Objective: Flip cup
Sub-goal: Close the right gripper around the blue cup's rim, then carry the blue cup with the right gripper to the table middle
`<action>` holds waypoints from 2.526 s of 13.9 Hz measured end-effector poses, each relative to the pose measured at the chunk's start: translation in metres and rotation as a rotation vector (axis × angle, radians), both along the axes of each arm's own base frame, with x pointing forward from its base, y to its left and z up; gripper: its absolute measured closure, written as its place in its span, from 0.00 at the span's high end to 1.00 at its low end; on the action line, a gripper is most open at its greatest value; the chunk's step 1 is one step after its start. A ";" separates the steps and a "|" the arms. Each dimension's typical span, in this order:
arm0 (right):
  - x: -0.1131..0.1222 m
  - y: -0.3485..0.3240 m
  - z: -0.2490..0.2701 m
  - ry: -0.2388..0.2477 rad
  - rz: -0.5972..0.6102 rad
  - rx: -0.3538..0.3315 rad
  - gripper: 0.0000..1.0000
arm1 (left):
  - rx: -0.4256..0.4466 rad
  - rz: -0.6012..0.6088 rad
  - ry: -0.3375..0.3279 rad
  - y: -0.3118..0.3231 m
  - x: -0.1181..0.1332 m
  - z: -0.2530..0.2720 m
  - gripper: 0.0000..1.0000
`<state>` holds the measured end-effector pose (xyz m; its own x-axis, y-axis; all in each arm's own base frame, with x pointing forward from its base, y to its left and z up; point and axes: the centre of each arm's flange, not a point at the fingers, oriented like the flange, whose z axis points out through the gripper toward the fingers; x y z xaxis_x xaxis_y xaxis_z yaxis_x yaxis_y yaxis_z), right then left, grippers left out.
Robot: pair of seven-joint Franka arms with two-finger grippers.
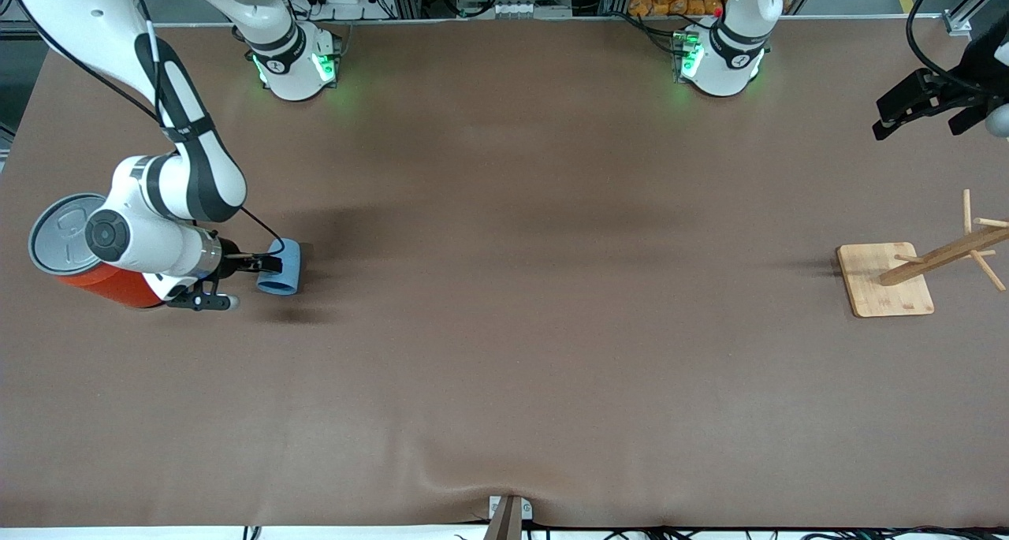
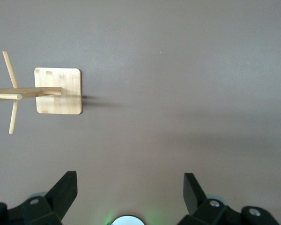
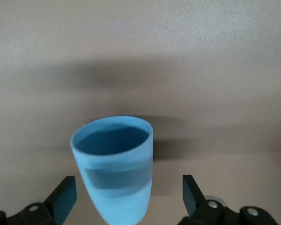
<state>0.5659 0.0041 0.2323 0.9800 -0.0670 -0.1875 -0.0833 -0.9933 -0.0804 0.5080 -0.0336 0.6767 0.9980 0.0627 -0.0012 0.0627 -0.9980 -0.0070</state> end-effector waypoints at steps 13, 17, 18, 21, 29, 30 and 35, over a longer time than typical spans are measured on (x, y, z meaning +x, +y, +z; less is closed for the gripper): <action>0.004 0.011 -0.023 -0.020 -0.005 0.016 0.87 | 0.000 -0.001 0.001 0.000 0.000 0.000 1.00; 0.009 0.031 -0.016 -0.011 0.028 0.027 0.87 | 0.000 -0.002 0.001 -0.001 0.000 0.000 1.00; 0.014 0.036 -0.009 0.002 0.037 0.031 0.87 | 0.000 -0.002 0.001 -0.001 0.000 0.000 1.00; 0.032 0.056 0.023 0.035 0.077 0.045 0.81 | 0.000 -0.002 0.001 -0.001 0.000 -0.001 1.00; 0.053 0.198 0.088 0.006 0.243 0.062 0.81 | 0.000 -0.002 0.001 -0.001 0.000 -0.001 1.00; 0.054 0.227 0.095 0.007 0.272 0.064 0.81 | 0.000 -0.002 0.001 -0.001 0.000 -0.001 1.00; 0.019 0.416 0.100 -0.062 0.481 0.003 0.81 | 0.000 -0.003 0.003 -0.001 0.000 -0.002 1.00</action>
